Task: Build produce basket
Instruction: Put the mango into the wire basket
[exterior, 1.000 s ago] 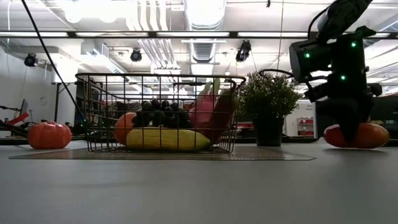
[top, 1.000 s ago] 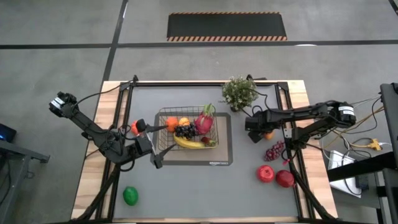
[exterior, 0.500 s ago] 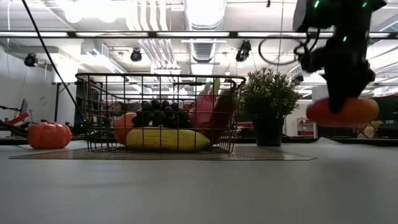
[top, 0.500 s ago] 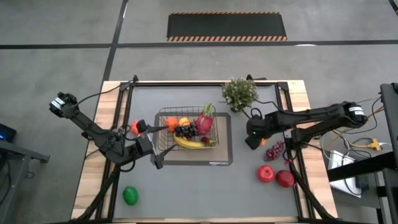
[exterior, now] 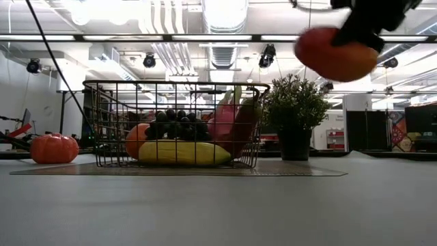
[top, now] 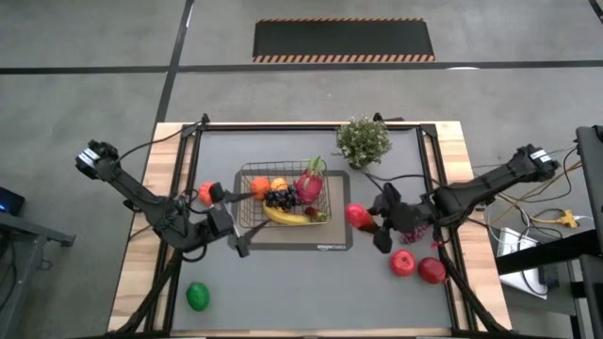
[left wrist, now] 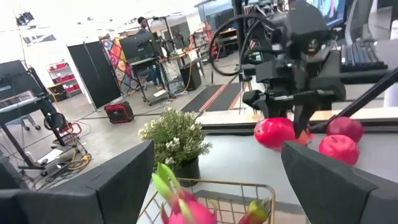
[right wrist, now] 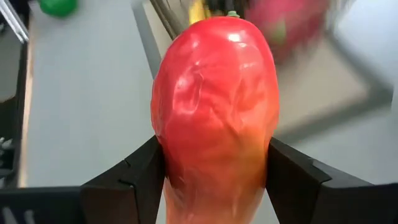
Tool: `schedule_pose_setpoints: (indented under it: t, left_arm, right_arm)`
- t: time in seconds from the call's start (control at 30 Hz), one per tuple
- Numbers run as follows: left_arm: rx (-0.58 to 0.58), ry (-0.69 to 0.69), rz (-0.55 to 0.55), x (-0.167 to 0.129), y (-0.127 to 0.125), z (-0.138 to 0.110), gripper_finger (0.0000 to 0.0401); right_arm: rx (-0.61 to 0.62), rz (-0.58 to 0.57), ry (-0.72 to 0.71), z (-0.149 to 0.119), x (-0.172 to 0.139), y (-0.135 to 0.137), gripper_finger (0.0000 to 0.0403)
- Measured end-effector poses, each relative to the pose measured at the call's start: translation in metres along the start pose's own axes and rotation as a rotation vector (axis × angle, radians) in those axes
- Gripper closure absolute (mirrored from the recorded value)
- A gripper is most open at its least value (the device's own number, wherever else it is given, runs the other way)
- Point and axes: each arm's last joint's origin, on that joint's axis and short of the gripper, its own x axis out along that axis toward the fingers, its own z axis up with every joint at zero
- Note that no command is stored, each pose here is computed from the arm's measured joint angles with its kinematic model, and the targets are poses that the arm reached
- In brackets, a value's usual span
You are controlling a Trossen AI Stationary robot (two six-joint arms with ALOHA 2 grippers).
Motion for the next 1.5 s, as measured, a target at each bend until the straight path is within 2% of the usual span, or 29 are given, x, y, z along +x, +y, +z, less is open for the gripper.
schedule_pose_setpoints:
  t: [0.17, 0.33, 0.5, 0.73, 0.9, 1.13, 1.3, 1.5]
  left_arm:
    - [-0.028, -0.018, -0.005, 0.006, -0.011, -0.003, 0.0070]
    - [-0.064, -0.062, -0.085, 0.012, -0.023, -0.004, 0.0070]
    - [-0.086, -0.117, -0.135, 0.018, -0.032, -0.002, 0.0070]
    - [-0.084, -0.162, -0.217, 0.038, -0.039, -0.002, 0.0070]
    - [-0.074, -0.160, -0.215, 0.055, -0.039, -0.008, 0.0070]
    - [-0.153, -0.152, -0.324, 0.084, -0.038, -0.022, 0.0070]
    - [-0.188, -0.114, -0.332, 0.104, -0.042, -0.034, 0.0070]
    - [-0.211, -0.095, -0.399, 0.121, -0.052, -0.044, 0.0070]
  right_arm:
    - [-0.177, -0.027, -0.186, 0.005, 0.011, 0.023, 0.0188]
    - [-0.316, 0.000, -0.335, 0.014, 0.030, 0.042, 0.0188]
    - [-0.401, 0.020, -0.452, 0.020, 0.049, 0.056, 0.0188]
    - [-0.418, 0.032, -0.519, 0.019, 0.068, 0.066, 0.0188]
    - [-0.413, 0.034, -0.518, 0.017, 0.074, 0.067, 0.0188]
    - [-0.405, 0.036, -0.519, 0.016, 0.075, 0.067, 0.0188]
    - [-0.405, 0.036, -0.519, 0.016, 0.075, 0.067, 0.0188]
    - [-0.402, 0.036, -0.519, 0.016, 0.075, 0.067, 0.0188]
